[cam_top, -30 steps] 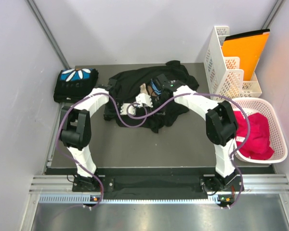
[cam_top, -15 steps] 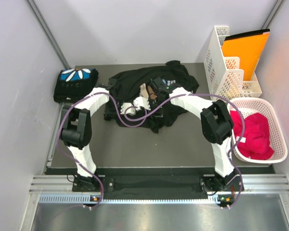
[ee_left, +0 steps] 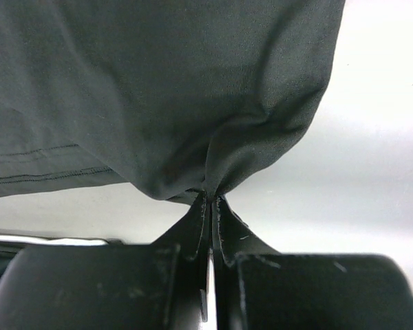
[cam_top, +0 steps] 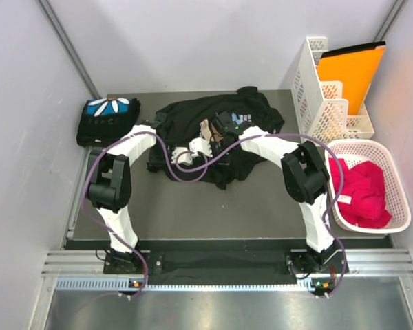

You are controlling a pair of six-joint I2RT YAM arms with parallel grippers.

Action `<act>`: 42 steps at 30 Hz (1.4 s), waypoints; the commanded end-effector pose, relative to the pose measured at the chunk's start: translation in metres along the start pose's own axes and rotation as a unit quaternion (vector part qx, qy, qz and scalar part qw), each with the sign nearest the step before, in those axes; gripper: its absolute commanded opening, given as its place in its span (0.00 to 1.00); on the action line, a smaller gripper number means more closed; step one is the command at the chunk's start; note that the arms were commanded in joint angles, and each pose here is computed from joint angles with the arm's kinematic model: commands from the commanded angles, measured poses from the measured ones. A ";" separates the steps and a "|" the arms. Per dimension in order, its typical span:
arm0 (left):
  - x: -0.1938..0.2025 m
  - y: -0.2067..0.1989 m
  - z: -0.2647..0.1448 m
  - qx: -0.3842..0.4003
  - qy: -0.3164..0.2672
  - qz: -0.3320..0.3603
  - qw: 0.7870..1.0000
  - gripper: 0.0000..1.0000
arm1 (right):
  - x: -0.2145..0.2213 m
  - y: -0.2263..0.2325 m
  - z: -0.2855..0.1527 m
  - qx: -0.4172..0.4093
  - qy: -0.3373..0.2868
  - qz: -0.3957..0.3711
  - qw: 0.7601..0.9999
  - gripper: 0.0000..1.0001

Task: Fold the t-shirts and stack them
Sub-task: Flatten the tshirt out

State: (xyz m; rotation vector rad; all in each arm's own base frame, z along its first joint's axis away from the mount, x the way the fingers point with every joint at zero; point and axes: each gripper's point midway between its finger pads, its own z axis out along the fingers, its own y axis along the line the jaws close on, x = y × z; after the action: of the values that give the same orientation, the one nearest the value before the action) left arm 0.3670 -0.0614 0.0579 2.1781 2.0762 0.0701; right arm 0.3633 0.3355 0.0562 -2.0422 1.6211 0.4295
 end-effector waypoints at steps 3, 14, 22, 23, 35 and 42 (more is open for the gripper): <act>-0.013 0.006 -0.007 -0.006 -0.032 0.005 0.999 0.00 | -0.010 -0.019 0.003 0.045 0.003 -0.011 0.999 0.03; -0.010 0.004 -0.004 -0.004 -0.028 0.001 1.000 0.00 | -0.012 -0.015 -0.024 0.036 0.021 -0.046 0.998 0.00; 0.022 0.009 -0.010 -0.022 -0.003 -0.016 1.000 0.00 | -0.008 0.021 -0.123 -0.032 0.038 -0.048 0.998 0.00; 0.026 0.010 -0.012 -0.025 -0.001 -0.021 0.999 0.00 | -0.001 0.032 -0.132 -0.045 0.046 -0.041 0.997 0.00; 0.085 0.017 -0.041 -0.045 0.037 -0.047 0.997 0.00 | 0.105 0.118 -0.215 -0.088 0.150 0.035 0.984 0.00; 0.104 0.029 -0.053 -0.060 0.046 -0.053 0.996 0.00 | 0.153 0.134 -0.242 -0.068 0.215 0.046 0.973 0.00</act>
State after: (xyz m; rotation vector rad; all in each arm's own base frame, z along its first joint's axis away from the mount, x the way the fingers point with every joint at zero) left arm 0.3867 0.0316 0.0778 2.0354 2.2087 0.1986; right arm 0.2698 0.0940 0.1378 -2.2438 1.9425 0.2441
